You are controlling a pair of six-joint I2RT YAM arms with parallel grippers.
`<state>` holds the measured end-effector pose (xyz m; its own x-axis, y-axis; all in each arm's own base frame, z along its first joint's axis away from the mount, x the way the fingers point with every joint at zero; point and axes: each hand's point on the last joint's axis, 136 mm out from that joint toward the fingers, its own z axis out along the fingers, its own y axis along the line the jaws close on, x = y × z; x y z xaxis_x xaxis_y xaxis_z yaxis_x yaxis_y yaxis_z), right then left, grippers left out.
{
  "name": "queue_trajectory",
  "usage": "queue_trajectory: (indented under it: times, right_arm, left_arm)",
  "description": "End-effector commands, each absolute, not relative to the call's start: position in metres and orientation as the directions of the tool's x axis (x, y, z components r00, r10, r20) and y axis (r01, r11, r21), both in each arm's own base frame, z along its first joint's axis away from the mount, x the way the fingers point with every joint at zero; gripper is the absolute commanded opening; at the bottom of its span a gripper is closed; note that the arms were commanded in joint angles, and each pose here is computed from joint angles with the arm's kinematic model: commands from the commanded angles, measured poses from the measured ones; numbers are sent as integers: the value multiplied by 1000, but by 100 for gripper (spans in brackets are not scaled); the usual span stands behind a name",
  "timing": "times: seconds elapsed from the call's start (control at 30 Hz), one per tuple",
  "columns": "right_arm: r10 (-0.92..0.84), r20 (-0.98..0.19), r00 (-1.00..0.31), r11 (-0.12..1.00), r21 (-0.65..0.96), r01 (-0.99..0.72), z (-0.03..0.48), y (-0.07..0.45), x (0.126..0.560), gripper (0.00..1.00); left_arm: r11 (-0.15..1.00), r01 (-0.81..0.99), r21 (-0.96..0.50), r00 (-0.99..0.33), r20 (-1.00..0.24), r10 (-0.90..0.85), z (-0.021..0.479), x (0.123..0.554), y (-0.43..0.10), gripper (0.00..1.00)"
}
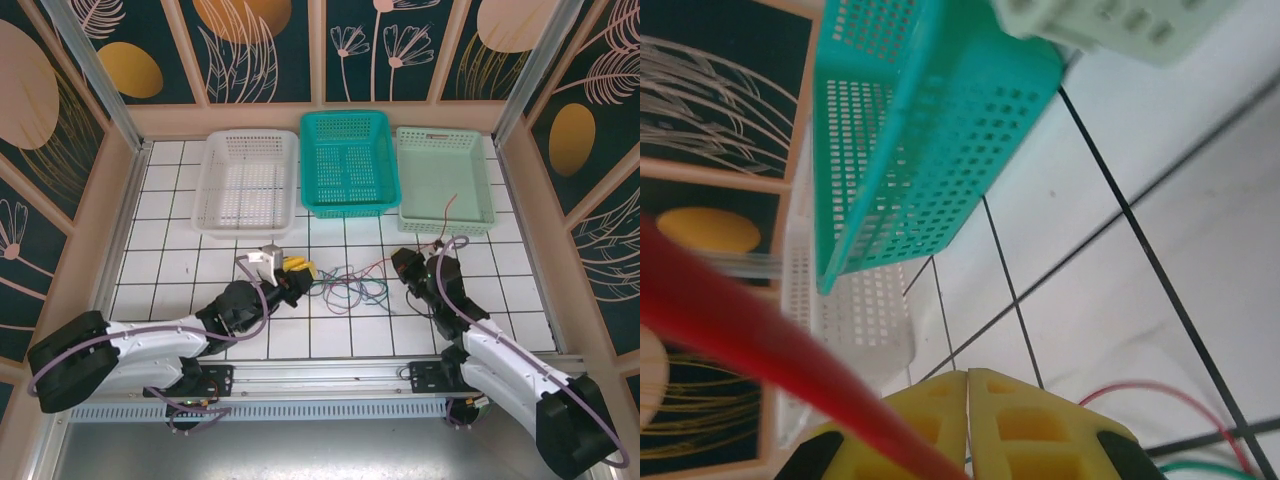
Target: Untangle the cables
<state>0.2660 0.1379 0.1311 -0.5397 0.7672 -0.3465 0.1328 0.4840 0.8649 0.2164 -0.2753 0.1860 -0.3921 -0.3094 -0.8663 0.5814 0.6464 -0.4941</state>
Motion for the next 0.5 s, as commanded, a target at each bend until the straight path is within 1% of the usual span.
queue_trajectory:
  times: [0.0, 0.07, 0.13, 0.2, 0.3, 0.4, 0.47]
  right_arm:
    - [669, -550, -500, 683, 719, 124, 143, 125, 272, 0]
    - [617, -601, -509, 738, 666, 108, 146, 131, 273, 0]
    - [580, -631, -516, 769, 633, 90, 148, 139, 274, 0]
    - [540, -668, -512, 801, 595, 69, 152, 146, 276, 0]
    - [444, -753, -486, 874, 484, 49, 165, 154, 277, 0]
    - [337, -815, -472, 929, 370, 25, 177, 159, 278, 0]
    - [294, -835, -465, 943, 331, 2, 185, 162, 280, 0]
  left_arm:
    - [773, 480, -415, -373, -894, -248, 185, 232, -258, 62]
    - [814, 452, -364, -362, -909, -206, 187, 235, -251, 66]
    - [814, 463, -351, -349, -916, -197, 193, 234, -250, 67]
    - [786, 503, -360, -345, -917, -198, 198, 231, -257, 69]
    - [762, 531, -370, -375, -909, -180, 194, 230, -272, 70]
    - [716, 585, -381, -420, -897, -134, 189, 227, -296, 69]
    - [657, 642, -396, -453, -887, -91, 188, 222, -320, 66]
